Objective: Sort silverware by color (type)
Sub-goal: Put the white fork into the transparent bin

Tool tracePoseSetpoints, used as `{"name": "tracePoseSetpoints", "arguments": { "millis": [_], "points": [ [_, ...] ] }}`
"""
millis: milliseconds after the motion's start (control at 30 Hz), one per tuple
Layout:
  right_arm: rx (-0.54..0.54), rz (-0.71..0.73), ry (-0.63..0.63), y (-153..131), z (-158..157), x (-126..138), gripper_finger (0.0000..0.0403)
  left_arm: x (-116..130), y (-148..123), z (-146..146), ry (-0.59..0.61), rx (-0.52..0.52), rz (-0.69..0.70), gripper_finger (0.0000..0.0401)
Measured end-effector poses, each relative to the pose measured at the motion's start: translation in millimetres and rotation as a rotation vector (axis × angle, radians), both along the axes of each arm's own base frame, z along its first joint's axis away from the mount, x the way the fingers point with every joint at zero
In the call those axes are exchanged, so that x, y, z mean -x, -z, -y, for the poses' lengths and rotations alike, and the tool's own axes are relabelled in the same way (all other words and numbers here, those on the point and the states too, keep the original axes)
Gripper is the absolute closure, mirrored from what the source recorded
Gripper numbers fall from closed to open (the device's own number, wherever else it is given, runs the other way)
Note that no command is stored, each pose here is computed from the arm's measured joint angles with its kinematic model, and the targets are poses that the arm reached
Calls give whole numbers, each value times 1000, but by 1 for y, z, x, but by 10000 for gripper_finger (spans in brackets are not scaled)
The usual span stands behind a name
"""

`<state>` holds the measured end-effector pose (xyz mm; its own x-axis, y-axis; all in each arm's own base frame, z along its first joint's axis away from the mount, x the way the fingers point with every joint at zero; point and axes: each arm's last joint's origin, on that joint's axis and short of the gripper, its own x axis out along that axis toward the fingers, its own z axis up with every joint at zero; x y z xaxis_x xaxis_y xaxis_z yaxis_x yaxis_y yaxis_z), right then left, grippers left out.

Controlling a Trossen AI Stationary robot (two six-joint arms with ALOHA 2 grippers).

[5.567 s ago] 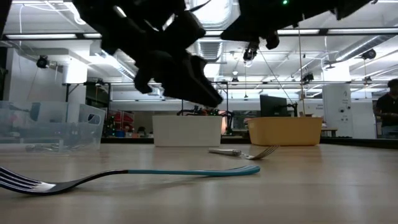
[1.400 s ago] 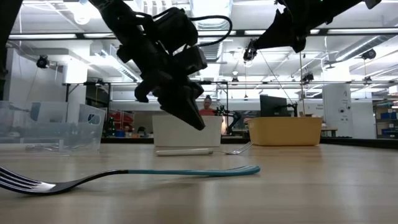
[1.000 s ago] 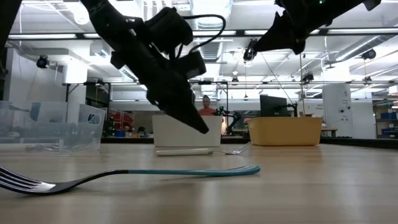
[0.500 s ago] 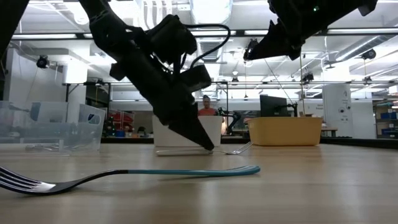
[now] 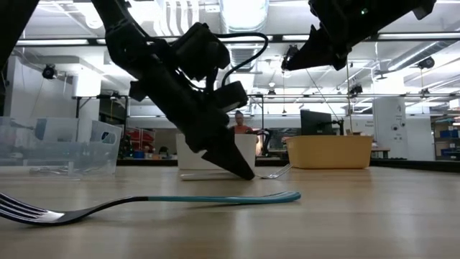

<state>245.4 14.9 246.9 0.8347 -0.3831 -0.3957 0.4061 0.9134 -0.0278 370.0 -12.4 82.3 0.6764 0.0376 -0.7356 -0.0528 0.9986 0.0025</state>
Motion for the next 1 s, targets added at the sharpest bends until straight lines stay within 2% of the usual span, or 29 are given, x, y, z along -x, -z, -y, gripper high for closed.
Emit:
{"name": "tracePoseSetpoints", "arguments": {
  "millis": [333, 600, 900, 1000],
  "points": [
    [2, -7, -1, 1, 0, -1, 394, 0, 2, -1, -19, -14, 20, 387],
    [8, -14, -3, 3, 0, -2, 394, -2, -14, 0, 21, -4, 86, 398],
    [7, -14, -4, 3, 0, -2, 394, 8, -46, 1, 51, -13, 97, 399],
    [7, -14, -4, 3, 0, -2, 394, 11, -50, 1, 53, -13, 77, 399]
  ]
}}
